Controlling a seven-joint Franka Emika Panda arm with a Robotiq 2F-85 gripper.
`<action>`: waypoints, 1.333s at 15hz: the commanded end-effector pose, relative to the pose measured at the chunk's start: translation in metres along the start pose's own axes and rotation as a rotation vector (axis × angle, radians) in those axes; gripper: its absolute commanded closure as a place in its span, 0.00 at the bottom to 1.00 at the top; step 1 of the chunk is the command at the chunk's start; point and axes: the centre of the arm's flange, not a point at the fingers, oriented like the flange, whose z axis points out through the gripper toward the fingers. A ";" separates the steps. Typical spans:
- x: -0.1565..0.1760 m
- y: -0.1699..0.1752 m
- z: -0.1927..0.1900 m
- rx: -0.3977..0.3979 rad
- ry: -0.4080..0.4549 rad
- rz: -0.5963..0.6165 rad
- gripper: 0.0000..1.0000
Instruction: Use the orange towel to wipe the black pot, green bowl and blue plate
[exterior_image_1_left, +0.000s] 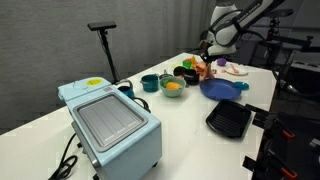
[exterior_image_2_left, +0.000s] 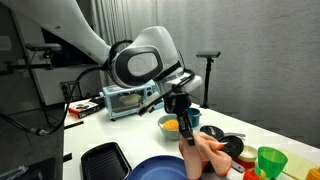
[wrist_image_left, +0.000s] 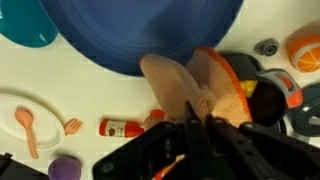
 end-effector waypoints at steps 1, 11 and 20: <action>-0.001 -0.032 0.018 -0.033 -0.036 -0.026 0.99; 0.041 -0.088 0.020 -0.072 0.021 -0.061 0.99; 0.013 -0.094 0.065 -0.115 -0.078 -0.108 0.99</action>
